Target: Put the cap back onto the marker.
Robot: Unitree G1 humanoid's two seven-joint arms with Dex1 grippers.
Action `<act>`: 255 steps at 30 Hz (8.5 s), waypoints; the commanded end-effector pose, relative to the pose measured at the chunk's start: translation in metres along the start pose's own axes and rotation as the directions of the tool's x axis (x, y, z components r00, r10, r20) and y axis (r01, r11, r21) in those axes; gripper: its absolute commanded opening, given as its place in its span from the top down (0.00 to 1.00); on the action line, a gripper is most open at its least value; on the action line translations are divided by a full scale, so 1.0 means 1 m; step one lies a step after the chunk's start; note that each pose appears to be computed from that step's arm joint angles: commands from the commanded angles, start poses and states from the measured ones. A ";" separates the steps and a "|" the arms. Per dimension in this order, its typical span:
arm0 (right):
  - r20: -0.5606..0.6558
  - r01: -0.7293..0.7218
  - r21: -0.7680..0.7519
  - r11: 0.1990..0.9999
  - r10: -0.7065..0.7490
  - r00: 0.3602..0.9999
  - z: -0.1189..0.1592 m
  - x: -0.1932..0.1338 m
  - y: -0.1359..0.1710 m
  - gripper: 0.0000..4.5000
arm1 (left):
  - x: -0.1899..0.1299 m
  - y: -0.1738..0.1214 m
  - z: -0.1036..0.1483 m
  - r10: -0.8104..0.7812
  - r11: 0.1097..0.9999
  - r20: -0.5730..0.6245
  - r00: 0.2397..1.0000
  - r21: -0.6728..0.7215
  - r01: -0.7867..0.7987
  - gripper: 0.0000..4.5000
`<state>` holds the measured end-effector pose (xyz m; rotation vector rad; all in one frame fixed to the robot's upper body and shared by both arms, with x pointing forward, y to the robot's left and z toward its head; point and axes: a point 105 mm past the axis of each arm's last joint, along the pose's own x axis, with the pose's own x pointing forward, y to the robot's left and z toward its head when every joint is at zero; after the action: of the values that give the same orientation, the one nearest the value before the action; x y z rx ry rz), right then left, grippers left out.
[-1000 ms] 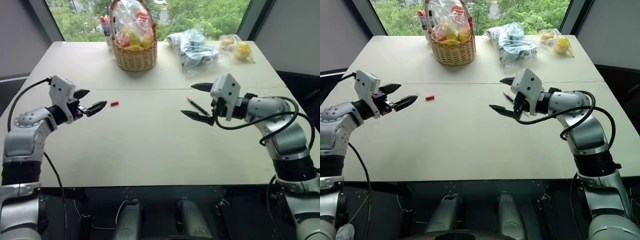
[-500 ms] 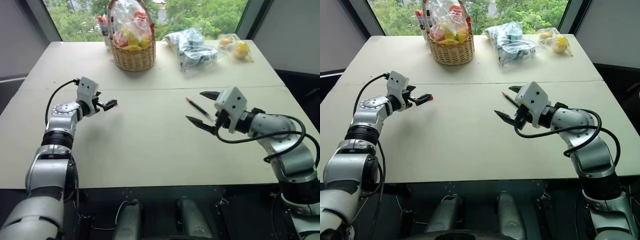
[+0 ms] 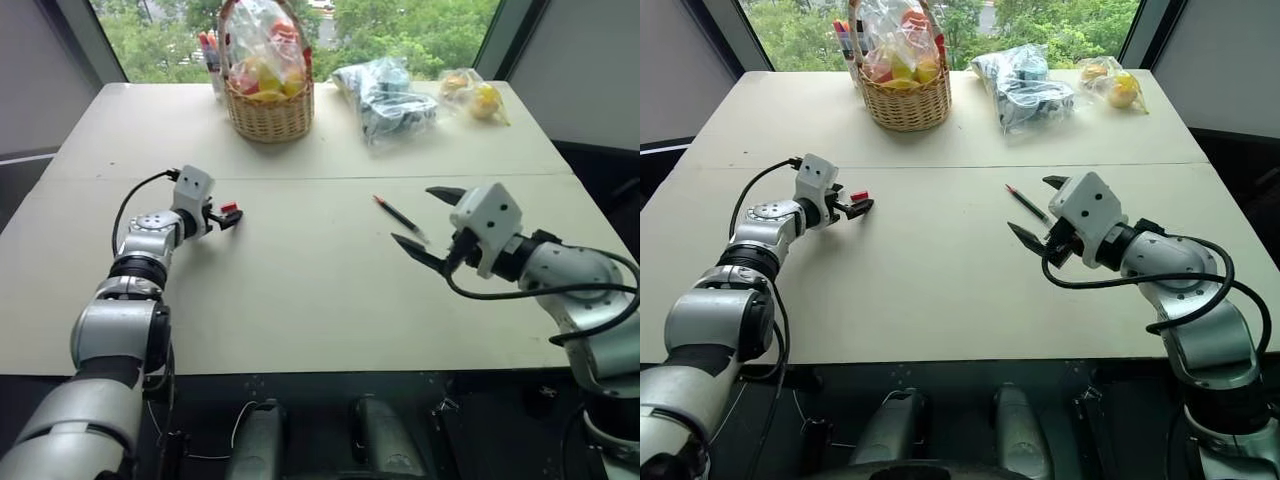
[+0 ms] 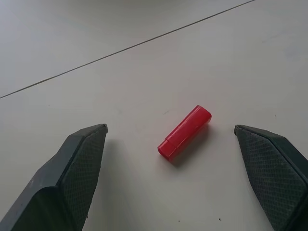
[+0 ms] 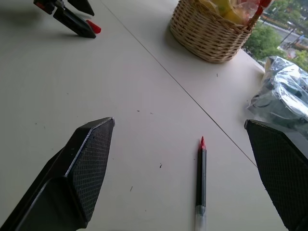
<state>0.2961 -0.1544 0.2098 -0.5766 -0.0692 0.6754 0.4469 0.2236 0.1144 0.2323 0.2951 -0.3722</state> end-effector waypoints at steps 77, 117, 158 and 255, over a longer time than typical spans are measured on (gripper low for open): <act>-0.090 0.088 -0.112 0.990 -0.098 0.991 0.012 -0.038 -0.020 0.00 | 0.044 -0.083 -0.007 -0.035 0.999 0.001 0.999 -0.020 0.035 0.99; -0.047 0.010 0.197 0.980 -0.001 0.999 -0.089 0.084 -0.043 0.00 | -0.088 -0.095 0.055 -0.325 0.946 0.220 0.920 0.055 0.321 0.99; -0.195 -0.100 0.181 0.978 0.135 0.972 -0.115 0.093 -0.053 0.99 | -0.095 -0.093 0.058 -0.260 0.965 0.245 0.934 0.061 0.253 1.00; -0.077 -0.576 -0.205 0.791 0.574 0.815 0.005 0.070 0.020 0.99 | -0.072 -0.142 0.066 -0.759 0.581 0.126 0.639 0.575 0.576 1.00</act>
<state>0.3420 -0.1017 0.1834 -0.8133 0.1020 1.2692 0.3460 0.1013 0.1635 0.5336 -0.0578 -1.2811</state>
